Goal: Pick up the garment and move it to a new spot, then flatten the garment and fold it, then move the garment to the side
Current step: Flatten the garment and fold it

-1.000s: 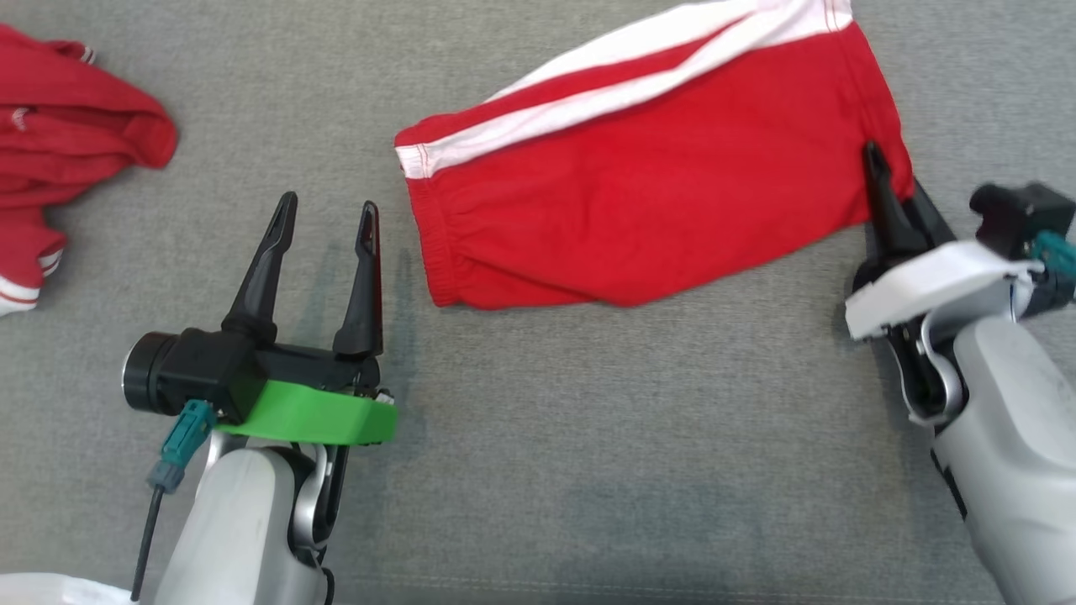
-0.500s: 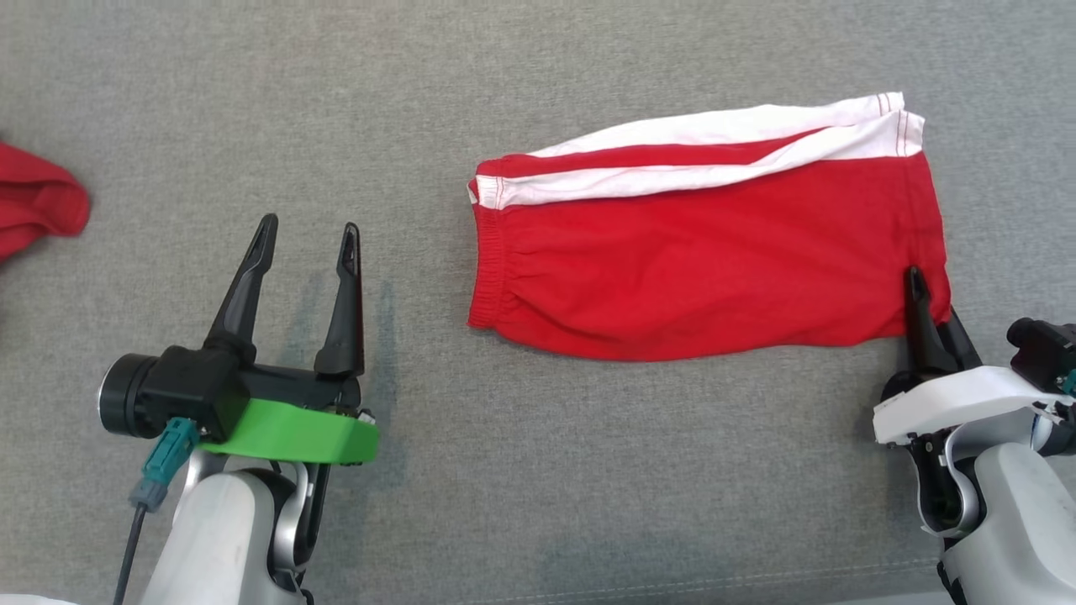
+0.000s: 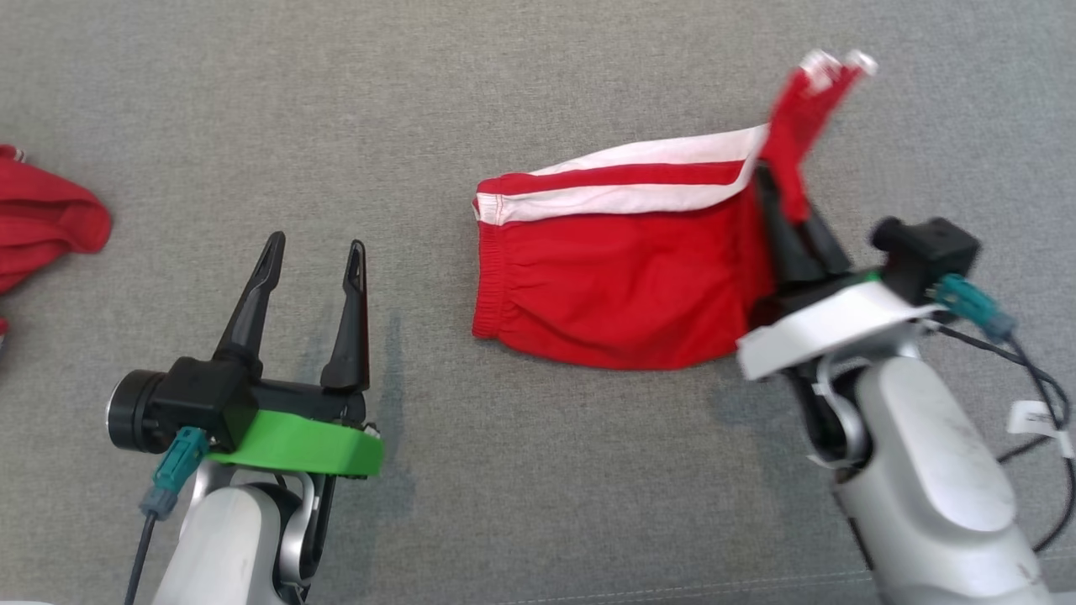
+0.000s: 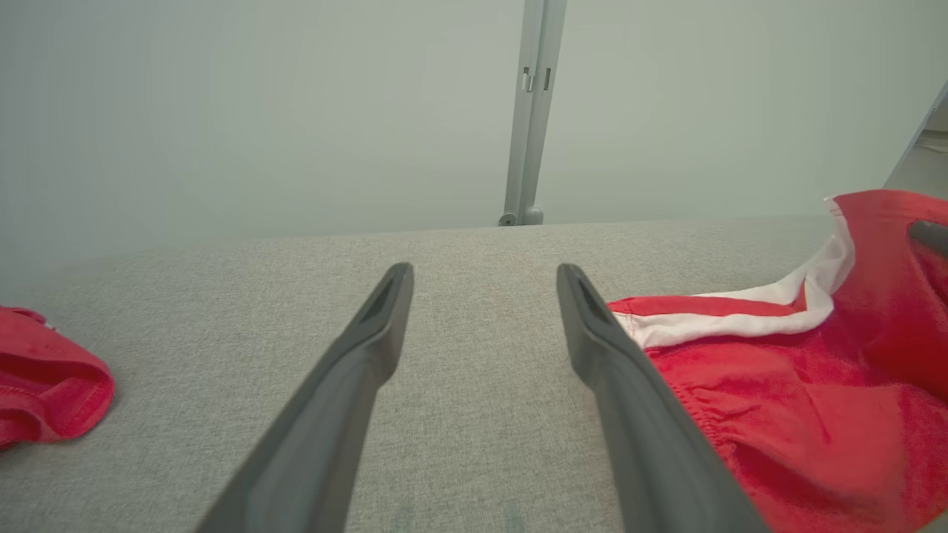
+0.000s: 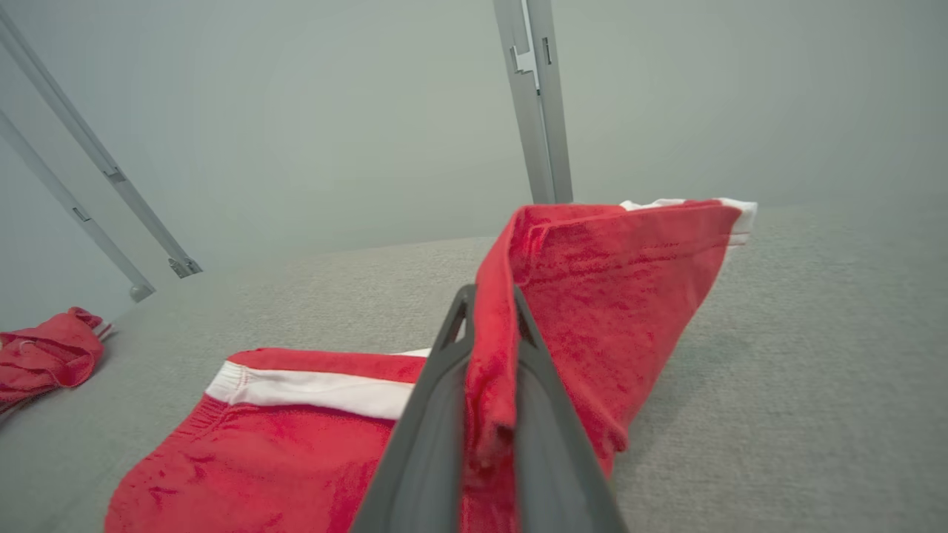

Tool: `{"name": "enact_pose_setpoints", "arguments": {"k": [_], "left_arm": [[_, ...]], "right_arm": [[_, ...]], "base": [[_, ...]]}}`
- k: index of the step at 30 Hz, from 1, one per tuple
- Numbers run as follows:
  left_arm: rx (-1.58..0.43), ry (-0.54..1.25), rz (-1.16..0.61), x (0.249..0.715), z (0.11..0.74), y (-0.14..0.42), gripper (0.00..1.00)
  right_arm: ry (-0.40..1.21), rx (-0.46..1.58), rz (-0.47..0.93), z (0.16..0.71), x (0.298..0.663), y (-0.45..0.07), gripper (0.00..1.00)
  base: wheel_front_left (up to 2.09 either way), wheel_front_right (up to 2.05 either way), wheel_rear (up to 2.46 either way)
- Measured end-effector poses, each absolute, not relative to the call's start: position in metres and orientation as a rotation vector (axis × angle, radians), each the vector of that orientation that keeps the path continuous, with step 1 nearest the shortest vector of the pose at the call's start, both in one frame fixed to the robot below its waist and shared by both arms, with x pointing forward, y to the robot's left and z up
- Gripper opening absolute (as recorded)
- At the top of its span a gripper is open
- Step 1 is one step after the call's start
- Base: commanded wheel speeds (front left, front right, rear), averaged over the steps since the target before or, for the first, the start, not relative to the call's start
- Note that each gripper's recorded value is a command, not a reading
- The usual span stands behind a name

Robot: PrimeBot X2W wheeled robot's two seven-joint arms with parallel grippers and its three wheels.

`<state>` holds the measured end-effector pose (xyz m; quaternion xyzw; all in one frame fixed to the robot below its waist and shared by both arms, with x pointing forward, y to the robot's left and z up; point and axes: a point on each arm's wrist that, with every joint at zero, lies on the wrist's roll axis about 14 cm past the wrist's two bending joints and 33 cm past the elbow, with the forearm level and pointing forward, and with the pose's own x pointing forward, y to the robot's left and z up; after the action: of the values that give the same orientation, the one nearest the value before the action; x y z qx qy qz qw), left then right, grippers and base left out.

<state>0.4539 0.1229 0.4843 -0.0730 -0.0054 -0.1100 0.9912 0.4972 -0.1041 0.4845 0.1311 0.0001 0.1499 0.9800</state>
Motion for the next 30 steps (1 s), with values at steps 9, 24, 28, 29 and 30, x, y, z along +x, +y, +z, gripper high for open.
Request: {"name": "enact_pose_setpoints", "arguments": {"k": [9, 24, 28, 29, 30], "left_arm": [[-0.146, -0.009, -0.185, 0.445, 0.486, 0.134, 1.0], [-0.16, 0.015, -0.132, 0.442, 0.473, 0.148, 1.0], [-0.162, -0.004, -0.134, 0.444, 0.479, 0.146, 1.0], [-0.158, -0.009, -0.13, 0.445, 0.48, 0.148, 1.0], [-0.155, -0.014, -0.127, 0.445, 0.482, 0.149, 1.0]], "right_arm": [[0.031, 0.355, 0.681, 0.505, 0.468, 0.031, 0.0], [0.143, 0.39, 0.797, 0.467, 0.447, 0.072, 1.0], [0.033, 0.39, 0.761, 0.495, 0.457, 0.06, 1.0], [0.006, 0.383, 0.737, 0.501, 0.462, 0.052, 1.0], [-0.02, 0.376, 0.706, 0.506, 0.466, 0.042, 1.0]], "base": [[0.0, 0.0, 0.0], [0.0, 0.0, 0.0], [0.0, 0.0, 0.0], [0.0, 0.0, 0.0], [0.0, 0.0, 0.0]]}}
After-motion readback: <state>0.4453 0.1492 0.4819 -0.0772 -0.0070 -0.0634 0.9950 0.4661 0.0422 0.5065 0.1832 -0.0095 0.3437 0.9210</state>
